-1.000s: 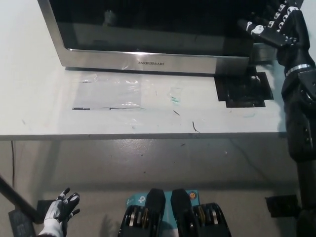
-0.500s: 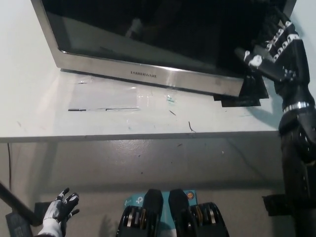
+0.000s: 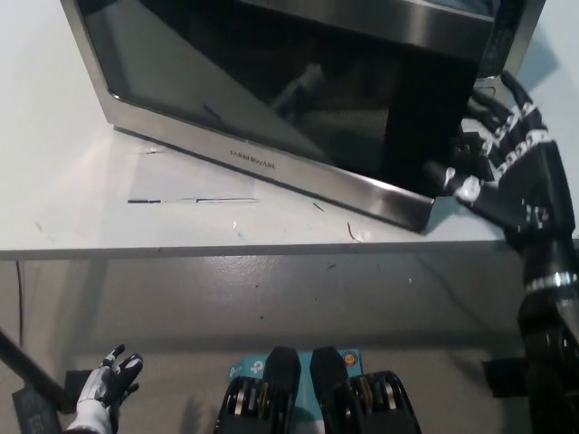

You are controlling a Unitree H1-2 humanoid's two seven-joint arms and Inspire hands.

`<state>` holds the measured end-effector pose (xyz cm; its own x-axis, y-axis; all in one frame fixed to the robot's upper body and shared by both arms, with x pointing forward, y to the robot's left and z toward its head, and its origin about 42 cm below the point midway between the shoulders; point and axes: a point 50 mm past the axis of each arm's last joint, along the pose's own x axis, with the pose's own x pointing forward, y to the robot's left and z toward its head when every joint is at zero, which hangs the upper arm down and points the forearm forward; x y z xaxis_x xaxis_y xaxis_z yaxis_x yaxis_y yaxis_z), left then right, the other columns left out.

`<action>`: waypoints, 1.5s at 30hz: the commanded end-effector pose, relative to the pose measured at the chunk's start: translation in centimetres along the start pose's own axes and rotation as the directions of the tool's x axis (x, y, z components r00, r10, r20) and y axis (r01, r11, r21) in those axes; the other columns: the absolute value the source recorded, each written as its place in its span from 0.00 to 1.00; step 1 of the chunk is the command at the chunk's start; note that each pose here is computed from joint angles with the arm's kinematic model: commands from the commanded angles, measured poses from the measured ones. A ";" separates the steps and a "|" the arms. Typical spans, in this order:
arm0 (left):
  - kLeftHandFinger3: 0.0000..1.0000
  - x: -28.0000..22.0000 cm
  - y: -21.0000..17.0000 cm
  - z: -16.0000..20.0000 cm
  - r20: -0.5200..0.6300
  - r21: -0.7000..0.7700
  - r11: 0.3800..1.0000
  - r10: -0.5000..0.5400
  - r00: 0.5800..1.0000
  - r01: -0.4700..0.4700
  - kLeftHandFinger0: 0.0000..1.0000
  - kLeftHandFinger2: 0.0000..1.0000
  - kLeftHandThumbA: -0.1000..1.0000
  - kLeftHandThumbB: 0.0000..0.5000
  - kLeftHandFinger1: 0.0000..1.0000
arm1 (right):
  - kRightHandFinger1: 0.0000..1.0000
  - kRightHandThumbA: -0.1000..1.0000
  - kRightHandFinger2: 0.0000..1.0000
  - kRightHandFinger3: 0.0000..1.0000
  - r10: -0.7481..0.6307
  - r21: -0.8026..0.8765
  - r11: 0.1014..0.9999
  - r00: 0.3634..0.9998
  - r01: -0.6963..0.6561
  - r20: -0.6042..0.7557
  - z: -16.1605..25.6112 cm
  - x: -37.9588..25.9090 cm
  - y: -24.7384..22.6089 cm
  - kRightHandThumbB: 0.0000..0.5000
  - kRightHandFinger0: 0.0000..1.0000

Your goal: A microwave is kept infront of the robot with its door slightly ajar. The robot uses its right hand to push the door towards the left to open it.

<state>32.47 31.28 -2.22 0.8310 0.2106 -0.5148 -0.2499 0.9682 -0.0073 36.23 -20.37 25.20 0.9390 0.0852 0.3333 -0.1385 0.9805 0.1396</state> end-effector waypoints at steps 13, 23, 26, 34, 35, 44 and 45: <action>1.00 0.3 0.6 1.2 0.064 0.020 1.000 -0.018 0.998 0.017 0.96 0.97 0.42 0.13 0.95 | 0.75 1.00 0.80 0.95 0.246 0.135 0.963 0.964 -0.231 -0.105 -1.2 -7.6 5.6 0.41 0.61; 1.00 0.4 0.2 1.5 0.046 0.004 1.000 0.000 0.999 0.000 0.97 0.95 0.42 0.20 0.95 | 0.73 1.00 0.77 0.95 0.247 0.114 0.965 0.963 -0.235 -0.106 -1.0 -7.6 5.6 0.43 0.60; 1.00 0.4 0.1 1.2 0.046 -0.011 1.000 -0.002 0.999 0.003 0.96 0.95 0.41 0.19 0.94 | 0.73 1.00 0.78 0.96 0.245 0.112 0.966 0.964 -0.234 -0.098 -0.9 -7.5 5.4 0.41 0.59; 0.99 0.4 0.1 1.0 0.051 0.014 1.000 0.001 0.999 -0.002 1.00 0.94 0.42 0.20 0.94 | 0.75 1.00 0.78 0.94 0.207 0.110 0.974 0.974 -0.197 -0.089 -0.6 -7.0 4.2 0.43 0.61; 0.99 0.4 0.1 1.1 0.045 0.012 1.000 0.005 0.999 -0.005 0.99 0.94 0.42 0.20 0.94 | 0.76 1.00 0.78 0.95 0.203 0.104 0.976 0.975 -0.193 -0.089 -0.6 -7.0 3.9 0.43 0.63; 0.98 0.3 -0.1 1.1 0.048 -0.006 1.000 0.006 0.999 -0.005 0.96 0.90 0.40 0.22 0.88 | 0.73 0.99 0.75 0.95 0.135 0.041 0.991 0.986 -0.131 -0.099 0.0 -8.9 0.1 0.34 0.59; 0.98 0.3 0.0 1.0 0.051 0.002 1.000 0.003 0.999 -0.003 0.95 0.90 0.41 0.23 0.89 | 0.72 0.97 0.73 0.92 0.100 0.019 0.995 0.988 -0.098 -0.115 -0.1 -9.3 -0.6 0.38 0.59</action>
<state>32.33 31.15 -2.48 0.8294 0.2059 -0.5193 -0.2451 0.9695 -0.0070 28.57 -20.08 21.35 0.9492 0.2314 0.2132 -0.2639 0.9545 0.1390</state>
